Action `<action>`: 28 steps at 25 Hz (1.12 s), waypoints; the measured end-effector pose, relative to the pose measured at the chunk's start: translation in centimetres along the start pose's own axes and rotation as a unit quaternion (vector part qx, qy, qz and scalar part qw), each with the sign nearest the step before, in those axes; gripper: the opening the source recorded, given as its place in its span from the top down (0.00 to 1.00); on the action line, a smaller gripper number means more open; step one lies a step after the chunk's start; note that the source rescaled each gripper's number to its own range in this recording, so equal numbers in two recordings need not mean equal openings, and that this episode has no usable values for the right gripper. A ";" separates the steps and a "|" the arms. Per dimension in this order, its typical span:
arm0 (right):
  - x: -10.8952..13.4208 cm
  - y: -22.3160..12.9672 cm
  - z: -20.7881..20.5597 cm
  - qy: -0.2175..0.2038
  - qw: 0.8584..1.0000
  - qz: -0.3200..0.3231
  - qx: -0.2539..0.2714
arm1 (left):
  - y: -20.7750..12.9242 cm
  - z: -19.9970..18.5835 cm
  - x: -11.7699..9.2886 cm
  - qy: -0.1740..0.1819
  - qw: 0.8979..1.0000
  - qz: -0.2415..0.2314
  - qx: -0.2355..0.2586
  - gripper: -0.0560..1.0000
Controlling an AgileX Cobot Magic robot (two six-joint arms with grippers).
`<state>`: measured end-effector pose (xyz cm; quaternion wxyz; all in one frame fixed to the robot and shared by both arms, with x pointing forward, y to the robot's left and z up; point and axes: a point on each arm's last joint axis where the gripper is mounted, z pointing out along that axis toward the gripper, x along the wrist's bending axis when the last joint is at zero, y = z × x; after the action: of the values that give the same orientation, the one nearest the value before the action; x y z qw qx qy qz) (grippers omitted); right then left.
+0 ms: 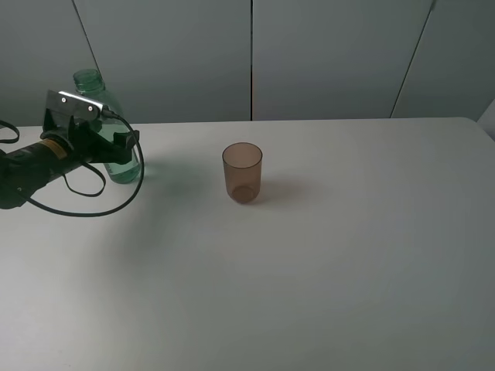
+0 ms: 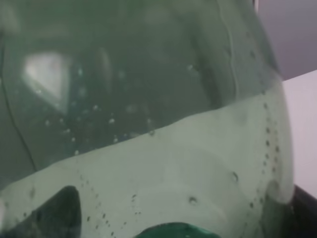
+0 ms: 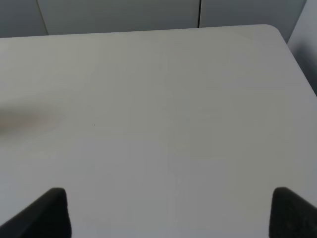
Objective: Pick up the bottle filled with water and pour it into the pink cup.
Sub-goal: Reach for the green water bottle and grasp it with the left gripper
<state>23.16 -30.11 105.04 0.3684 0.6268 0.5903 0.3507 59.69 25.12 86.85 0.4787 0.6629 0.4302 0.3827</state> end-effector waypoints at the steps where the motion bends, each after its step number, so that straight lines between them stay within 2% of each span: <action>1: 0.0 0.0 0.0 0.000 1.000 0.000 0.000 | 0.0 0.1 0.0 0.000 1.000 0.000 -0.002 0.00; 28: 0.0 0.0 0.0 0.000 1.000 0.000 0.000 | -0.4 1.1 0.0 -0.010 1.000 0.001 -0.003 0.00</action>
<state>23.16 -30.11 105.04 0.3684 0.6268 0.5903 0.3507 60.62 24.87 86.23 0.4843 0.6655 0.4237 0.3782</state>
